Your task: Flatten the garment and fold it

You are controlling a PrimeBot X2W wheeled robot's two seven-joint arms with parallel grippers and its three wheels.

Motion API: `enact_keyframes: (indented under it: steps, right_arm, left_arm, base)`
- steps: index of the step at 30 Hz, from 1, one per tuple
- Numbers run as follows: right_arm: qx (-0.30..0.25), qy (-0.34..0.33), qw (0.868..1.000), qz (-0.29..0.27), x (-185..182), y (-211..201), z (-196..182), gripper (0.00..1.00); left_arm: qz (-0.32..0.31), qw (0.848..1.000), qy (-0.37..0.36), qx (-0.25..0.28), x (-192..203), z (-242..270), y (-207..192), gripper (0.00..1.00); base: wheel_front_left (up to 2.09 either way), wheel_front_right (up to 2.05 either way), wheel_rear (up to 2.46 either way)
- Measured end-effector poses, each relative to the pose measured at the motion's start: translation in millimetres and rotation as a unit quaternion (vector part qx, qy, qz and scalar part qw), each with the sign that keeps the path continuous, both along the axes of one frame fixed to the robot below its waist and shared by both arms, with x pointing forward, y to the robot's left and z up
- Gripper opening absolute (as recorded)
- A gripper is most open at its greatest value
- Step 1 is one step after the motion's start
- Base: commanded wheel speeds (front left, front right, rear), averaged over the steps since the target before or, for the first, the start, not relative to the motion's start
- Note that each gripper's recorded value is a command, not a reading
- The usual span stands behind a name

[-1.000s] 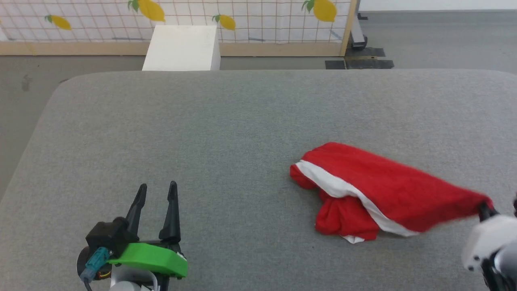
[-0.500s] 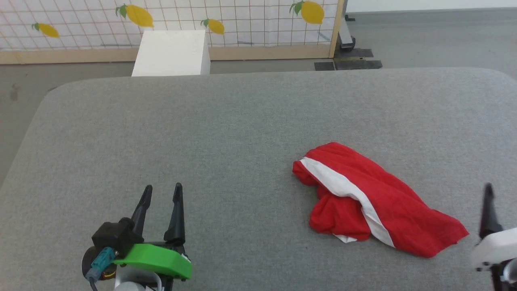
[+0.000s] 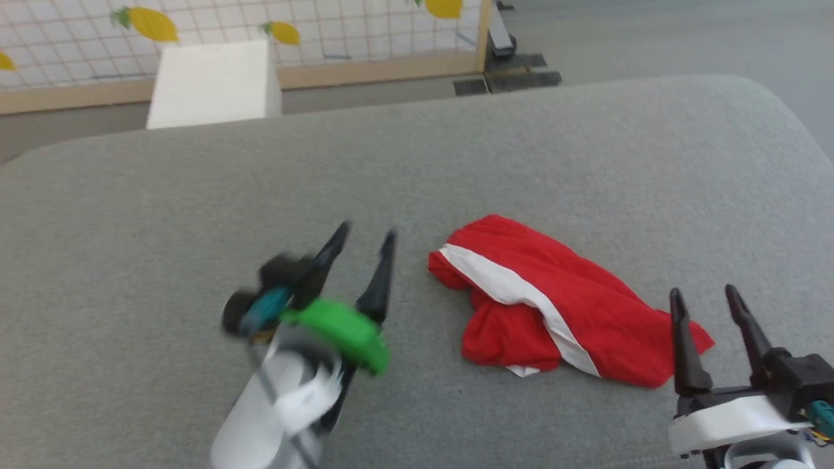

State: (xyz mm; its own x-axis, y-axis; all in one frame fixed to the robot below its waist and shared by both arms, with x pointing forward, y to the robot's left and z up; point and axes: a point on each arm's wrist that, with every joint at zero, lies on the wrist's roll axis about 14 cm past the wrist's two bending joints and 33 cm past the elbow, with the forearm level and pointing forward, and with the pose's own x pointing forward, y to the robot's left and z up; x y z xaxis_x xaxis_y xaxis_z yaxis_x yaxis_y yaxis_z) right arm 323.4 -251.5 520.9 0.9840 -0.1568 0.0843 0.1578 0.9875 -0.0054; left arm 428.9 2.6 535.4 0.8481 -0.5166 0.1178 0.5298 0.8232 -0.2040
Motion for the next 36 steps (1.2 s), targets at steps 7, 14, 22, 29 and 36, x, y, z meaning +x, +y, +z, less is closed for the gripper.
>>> enact_keyframes:
  steps: [7,14,22,29,36]
  right_arm:
    - [0.015,0.005,1.000,-0.003,6.0,0.2,-9.0,1.00]
    - [0.031,0.023,0.999,-0.020,7.8,-8.4,-24.0,1.00]
    - [0.041,0.044,0.997,-0.042,9.9,-19.6,-38.6,1.00]
    - [0.045,0.050,0.996,-0.051,8.0,-24.2,-41.5,1.00]
    - [0.046,0.037,0.997,-0.043,11.8,-20.5,-34.8,1.00]
  left_arm:
    - [-0.090,0.992,0.060,0.071,33.4,-10.9,-70.5,1.00]
    - [-0.135,0.955,0.168,0.203,50.3,-70.9,-101.0,1.00]
    - [-0.174,0.854,0.266,0.412,54.7,-143.9,-94.2,1.00]
    - [-0.202,0.807,0.290,0.472,50.6,-155.2,-94.0,0.00]
    - [-0.128,0.904,0.209,0.351,85.7,-114.9,-92.3,0.00]
  base:
    - [0.00,0.00,0.00]
    - [0.00,0.00,0.00]
    - [0.00,0.00,0.00]
    - [0.00,0.00,0.00]
    - [0.00,0.00,0.00]
